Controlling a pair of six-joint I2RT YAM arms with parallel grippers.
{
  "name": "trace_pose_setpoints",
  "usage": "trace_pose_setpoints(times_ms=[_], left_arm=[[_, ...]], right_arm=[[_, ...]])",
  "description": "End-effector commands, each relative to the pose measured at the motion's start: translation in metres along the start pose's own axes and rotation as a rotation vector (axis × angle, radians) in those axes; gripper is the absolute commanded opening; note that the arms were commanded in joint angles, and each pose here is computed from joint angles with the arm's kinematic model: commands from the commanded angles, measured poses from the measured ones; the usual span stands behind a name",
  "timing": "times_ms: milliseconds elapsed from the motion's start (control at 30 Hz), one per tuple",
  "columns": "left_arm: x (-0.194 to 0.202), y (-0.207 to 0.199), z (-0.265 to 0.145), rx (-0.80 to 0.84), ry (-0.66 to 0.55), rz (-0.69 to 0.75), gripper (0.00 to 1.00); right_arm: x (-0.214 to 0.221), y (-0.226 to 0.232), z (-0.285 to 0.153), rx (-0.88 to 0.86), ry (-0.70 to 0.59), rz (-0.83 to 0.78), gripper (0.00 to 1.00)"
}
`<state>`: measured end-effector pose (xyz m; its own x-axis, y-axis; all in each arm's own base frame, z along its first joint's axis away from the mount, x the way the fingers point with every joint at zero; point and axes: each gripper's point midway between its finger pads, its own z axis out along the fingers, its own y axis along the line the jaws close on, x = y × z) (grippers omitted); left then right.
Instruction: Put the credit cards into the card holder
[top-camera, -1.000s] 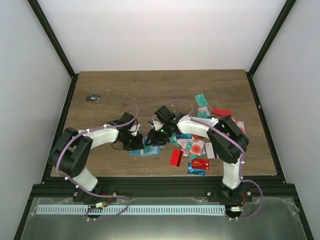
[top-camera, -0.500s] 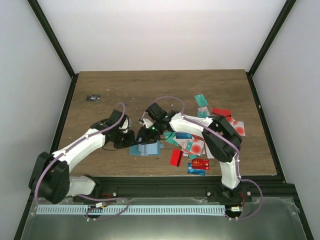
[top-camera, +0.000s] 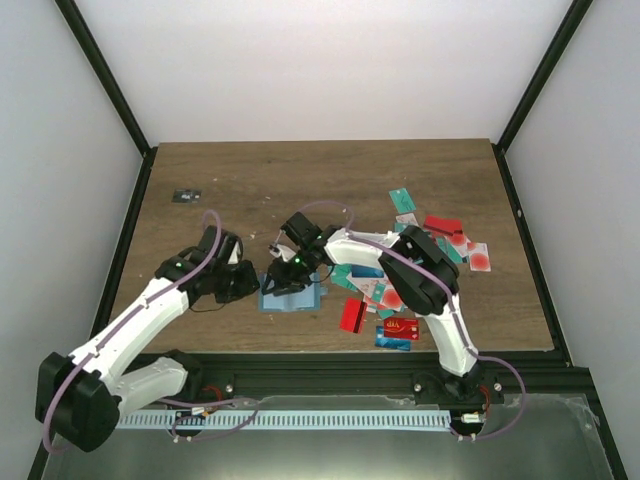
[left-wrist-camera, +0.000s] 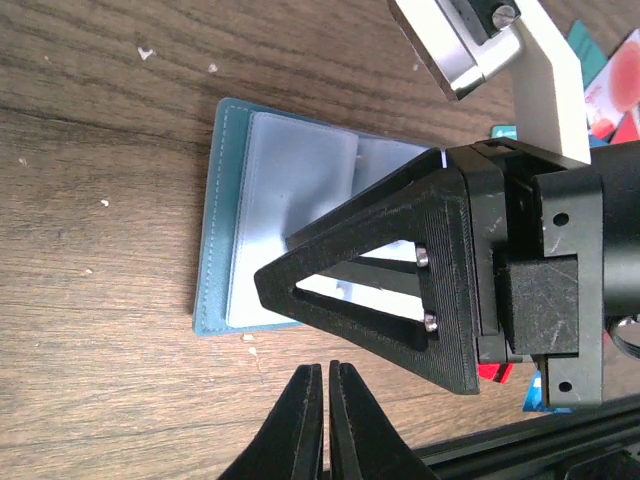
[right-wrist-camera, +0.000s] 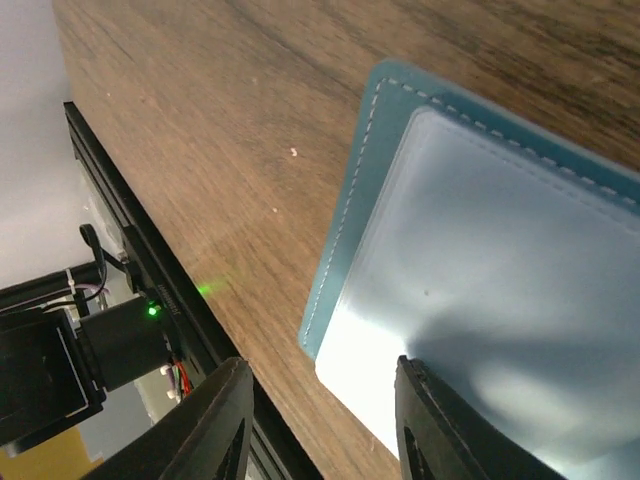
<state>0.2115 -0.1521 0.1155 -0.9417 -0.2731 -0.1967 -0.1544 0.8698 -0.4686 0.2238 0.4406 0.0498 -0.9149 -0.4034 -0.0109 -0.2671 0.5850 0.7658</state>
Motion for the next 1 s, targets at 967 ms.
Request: trace_pose_setpoints(times_ms=[967], left_arm=[[0.059,-0.149,0.073,0.273,0.216,0.433,0.13]], right_arm=[[0.154,-0.111,-0.163,0.446,-0.373,0.504,0.72]])
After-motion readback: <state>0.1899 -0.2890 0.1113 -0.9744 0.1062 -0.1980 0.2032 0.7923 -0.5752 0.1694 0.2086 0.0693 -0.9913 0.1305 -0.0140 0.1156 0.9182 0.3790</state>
